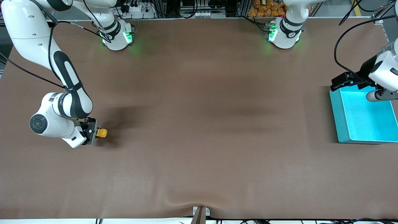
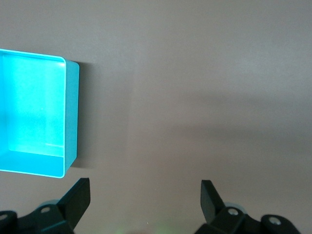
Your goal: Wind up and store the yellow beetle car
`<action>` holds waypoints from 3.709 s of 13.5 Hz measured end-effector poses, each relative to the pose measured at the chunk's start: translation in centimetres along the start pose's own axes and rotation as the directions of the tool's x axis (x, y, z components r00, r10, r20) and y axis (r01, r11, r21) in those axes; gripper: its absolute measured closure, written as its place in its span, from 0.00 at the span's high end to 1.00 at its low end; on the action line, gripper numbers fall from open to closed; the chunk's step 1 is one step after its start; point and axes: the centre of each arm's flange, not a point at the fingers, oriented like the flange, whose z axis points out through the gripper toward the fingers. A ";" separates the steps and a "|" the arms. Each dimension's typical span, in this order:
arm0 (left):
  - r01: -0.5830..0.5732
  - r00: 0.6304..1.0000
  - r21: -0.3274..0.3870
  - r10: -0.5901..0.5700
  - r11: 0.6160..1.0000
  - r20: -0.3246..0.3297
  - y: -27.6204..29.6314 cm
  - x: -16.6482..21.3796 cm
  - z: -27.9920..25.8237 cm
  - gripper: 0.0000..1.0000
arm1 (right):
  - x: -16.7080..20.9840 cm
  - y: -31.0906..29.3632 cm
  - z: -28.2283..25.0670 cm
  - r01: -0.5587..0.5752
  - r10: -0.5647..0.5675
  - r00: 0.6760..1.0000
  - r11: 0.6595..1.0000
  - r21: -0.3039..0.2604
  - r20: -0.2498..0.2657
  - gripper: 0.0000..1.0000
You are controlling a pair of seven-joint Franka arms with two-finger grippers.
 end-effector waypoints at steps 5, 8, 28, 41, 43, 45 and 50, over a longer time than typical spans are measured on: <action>0.008 1.000 0.000 -0.008 1.000 0.000 0.0 0.0 0.0 1.00 | 0.0 0.1 -0.1 0.029 -0.029 1.000 1.000 -0.008 0.000 0.45; 0.008 1.000 0.000 -0.008 1.000 0.002 0.0 0.0 0.1 1.00 | -0.2 0.1 0.0 0.026 -0.026 1.000 1.000 -0.008 0.000 0.45; -0.006 1.000 -0.003 0.006 1.000 0.013 0.8 0.6 1.1 1.00 | -5.3 0.2 -0.1 0.072 -0.072 0.997 0.997 -0.033 -0.008 0.45; -0.014 1.000 -0.004 0.014 1.000 0.015 1.2 0.7 1.5 1.00 | -10.7 0.1 -0.3 0.119 -0.120 0.993 0.991 -0.067 -0.009 0.45; -0.014 1.000 -0.004 0.014 1.000 0.015 1.2 0.6 1.5 1.00 | -11.6 0.1 -0.3 0.121 -0.122 0.993 0.990 -0.072 -0.008 0.45; -0.020 1.000 -0.004 0.020 1.000 0.015 1.5 0.6 1.5 1.00 | -12.3 0.1 -0.4 0.122 -0.123 0.992 0.990 -0.077 -0.008 0.45; -0.035 0.999 -0.003 0.035 0.999 0.015 2.3 0.4 1.5 1.00 | -14.1 0.1 -0.4 0.134 -0.135 0.991 0.987 -0.088 -0.006 0.45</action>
